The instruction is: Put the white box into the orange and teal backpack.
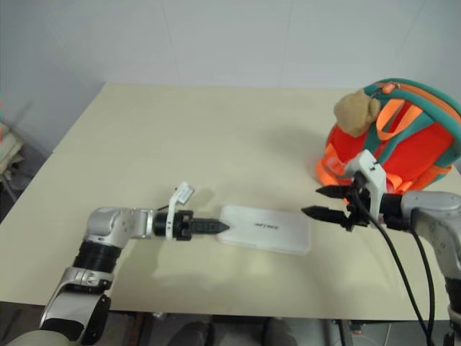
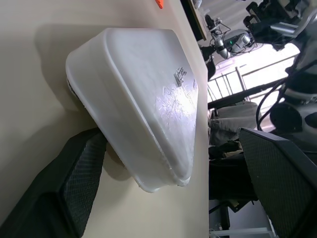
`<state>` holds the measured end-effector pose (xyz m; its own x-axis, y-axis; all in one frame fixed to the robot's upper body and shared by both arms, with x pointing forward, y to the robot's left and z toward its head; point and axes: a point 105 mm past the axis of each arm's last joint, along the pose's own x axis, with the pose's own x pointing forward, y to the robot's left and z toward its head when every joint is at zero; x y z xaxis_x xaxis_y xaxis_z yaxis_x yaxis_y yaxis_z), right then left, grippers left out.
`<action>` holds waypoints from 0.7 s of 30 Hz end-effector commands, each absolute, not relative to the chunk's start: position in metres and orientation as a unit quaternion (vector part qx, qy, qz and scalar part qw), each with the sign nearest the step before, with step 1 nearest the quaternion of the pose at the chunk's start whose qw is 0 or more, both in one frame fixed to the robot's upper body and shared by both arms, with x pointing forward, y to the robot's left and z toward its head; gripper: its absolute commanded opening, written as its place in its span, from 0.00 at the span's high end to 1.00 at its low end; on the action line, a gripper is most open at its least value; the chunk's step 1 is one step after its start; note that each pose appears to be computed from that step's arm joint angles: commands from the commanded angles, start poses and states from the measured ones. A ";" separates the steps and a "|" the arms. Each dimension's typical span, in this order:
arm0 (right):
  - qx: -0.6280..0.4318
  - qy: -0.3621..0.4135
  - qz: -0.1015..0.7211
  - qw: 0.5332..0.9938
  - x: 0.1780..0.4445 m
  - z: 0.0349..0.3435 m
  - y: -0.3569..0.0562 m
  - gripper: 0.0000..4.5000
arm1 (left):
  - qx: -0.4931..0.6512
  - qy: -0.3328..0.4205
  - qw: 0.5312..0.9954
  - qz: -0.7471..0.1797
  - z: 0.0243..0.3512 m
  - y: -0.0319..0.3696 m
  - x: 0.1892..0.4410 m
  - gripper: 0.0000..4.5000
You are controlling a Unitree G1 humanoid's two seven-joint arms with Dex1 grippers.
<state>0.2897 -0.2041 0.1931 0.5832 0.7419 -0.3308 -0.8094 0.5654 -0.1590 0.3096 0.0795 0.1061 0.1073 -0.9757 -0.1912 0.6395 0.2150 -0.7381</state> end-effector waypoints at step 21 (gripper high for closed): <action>0.090 0.404 0.343 0.843 0.275 0.164 -0.221 0.00 | -0.249 0.376 0.708 -0.543 0.083 0.083 0.307 0.01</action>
